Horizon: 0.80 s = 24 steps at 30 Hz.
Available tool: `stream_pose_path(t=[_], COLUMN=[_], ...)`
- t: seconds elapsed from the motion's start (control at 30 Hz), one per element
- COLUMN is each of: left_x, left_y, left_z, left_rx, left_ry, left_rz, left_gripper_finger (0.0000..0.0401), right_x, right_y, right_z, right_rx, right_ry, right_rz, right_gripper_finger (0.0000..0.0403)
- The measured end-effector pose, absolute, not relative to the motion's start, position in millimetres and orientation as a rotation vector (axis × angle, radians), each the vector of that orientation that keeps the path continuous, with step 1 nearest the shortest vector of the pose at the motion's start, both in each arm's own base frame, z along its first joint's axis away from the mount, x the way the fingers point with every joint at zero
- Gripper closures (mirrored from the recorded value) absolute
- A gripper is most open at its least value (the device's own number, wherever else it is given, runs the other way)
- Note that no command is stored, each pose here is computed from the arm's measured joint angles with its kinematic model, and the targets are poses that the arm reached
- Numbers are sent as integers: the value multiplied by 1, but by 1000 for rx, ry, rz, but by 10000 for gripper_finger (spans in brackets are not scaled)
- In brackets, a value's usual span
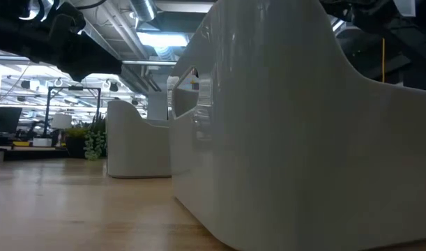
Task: Stack baskets by color
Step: Stack the bottom orange bin on the top orange bins
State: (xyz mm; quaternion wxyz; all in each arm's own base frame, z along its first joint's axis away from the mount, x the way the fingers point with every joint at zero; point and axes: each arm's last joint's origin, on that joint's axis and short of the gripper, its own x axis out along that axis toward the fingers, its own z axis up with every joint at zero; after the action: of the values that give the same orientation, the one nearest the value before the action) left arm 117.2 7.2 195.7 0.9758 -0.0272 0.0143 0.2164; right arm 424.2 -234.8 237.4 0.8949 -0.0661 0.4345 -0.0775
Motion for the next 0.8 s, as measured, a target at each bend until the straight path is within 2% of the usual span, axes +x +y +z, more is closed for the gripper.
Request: stream_pose_path(t=[0.43, 0.8], left_x=[117, 117], left_y=[7, 7], left_z=[196, 196], left_rx=[-55, -56], left_ry=[29, 29], left_rz=[436, 436], left_gripper_finger=[248, 248], right_x=[423, 423], right_y=[-233, -233], right_z=[231, 231], right_rx=[-78, -78], right_ry=[917, 918], right_rz=[-174, -174], right_gripper_finger=[399, 320])
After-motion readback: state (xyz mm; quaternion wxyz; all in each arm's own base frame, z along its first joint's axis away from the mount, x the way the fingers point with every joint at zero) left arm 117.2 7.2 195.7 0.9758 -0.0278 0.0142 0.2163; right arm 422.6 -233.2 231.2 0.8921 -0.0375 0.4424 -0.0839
